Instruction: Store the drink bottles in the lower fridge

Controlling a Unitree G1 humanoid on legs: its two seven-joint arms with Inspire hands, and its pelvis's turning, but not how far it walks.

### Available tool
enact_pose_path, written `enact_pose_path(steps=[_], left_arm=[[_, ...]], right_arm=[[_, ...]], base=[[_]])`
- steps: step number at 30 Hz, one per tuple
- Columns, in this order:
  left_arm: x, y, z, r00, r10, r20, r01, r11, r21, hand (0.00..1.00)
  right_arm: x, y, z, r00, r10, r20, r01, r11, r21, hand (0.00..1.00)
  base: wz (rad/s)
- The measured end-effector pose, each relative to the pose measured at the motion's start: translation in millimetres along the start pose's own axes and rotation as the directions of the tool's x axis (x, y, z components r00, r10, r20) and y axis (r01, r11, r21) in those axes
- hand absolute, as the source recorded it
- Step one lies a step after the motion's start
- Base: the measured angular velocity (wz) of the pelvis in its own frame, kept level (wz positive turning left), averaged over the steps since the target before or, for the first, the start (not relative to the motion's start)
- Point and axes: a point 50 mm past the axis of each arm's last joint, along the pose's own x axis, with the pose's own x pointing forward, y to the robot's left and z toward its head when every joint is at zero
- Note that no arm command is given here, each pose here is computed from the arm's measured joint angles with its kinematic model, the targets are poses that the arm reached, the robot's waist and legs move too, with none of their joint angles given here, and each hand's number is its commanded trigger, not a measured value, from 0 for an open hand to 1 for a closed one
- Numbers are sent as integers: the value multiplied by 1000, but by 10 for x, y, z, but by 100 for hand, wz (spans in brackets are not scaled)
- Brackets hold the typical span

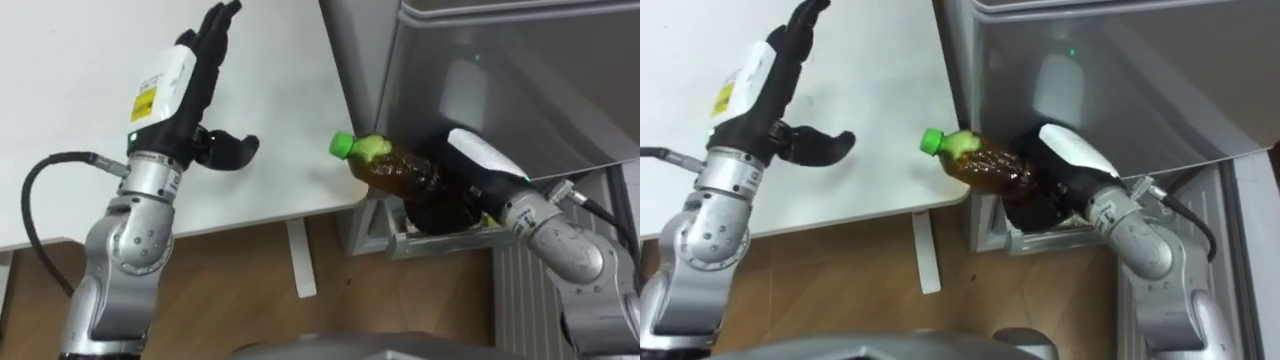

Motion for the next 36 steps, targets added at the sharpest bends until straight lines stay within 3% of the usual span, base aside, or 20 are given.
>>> enact_pose_path(steps=[2, 5, 9, 14, 18, 21, 24, 26, 28, 32, 36], left_arm=[[-18, 29, -48, 1000, 19, -1, -19, 1000, 23, 0], [-29, 112, -127, 998, 59, -30, -59, 998, 14, 0], [-47, 213, -159, 989, 145, -35, -148, 986, -78, 0], [-117, 396, -219, 935, 347, -77, -354, 889, -291, 0], [-228, 531, -395, 861, 474, -183, -508, 799, -322, 0], [-358, 670, -536, 766, 572, -293, -642, 666, -379, 0], [-576, 791, -725, 651, 641, -407, -759, 560, -333, 0], [-758, 870, -839, 555, 682, -477, -831, 483, -276, 0], [-863, 861, -947, 490, 693, -529, -869, 437, -233, 0], [-1203, 722, -1197, 285, 649, -705, -949, 292, -115, 0], [-1412, 612, -1334, 149, 588, -795, -978, 208, -29, 0]], right_arm=[[-54, 3, -77, 999, -22, 38, 15, 983, 181, 100], [-108, -23, -76, 992, -72, 107, 31, 939, 343, 100], [-152, -34, -138, 984, -120, 129, 46, 881, 471, 100], [-231, 25, -266, 980, -175, 94, 84, 795, 601, 100], [-353, 72, -412, 972, -235, 4, 175, 736, 653, 100], [-481, 74, -537, 954, -288, -84, 267, 688, 674, 100], [-641, 28, -676, 904, -375, -204, 408, 623, 667, 100], [-765, -16, -795, 831, -456, -318, 539, 523, 660, 100], [-851, -9, -904, 756, -506, -415, 635, 417, 651, 100], [-953, 113, -1080, 633, -507, -585, 759, 256, 599, 100], [-979, 197, -1137, 552, -489, -676, 822, 179, 541, 100]], base=[[0], [-2], [5], [-1], [-8], [-5], [-4], [-5], [-6], [-3], [1]])
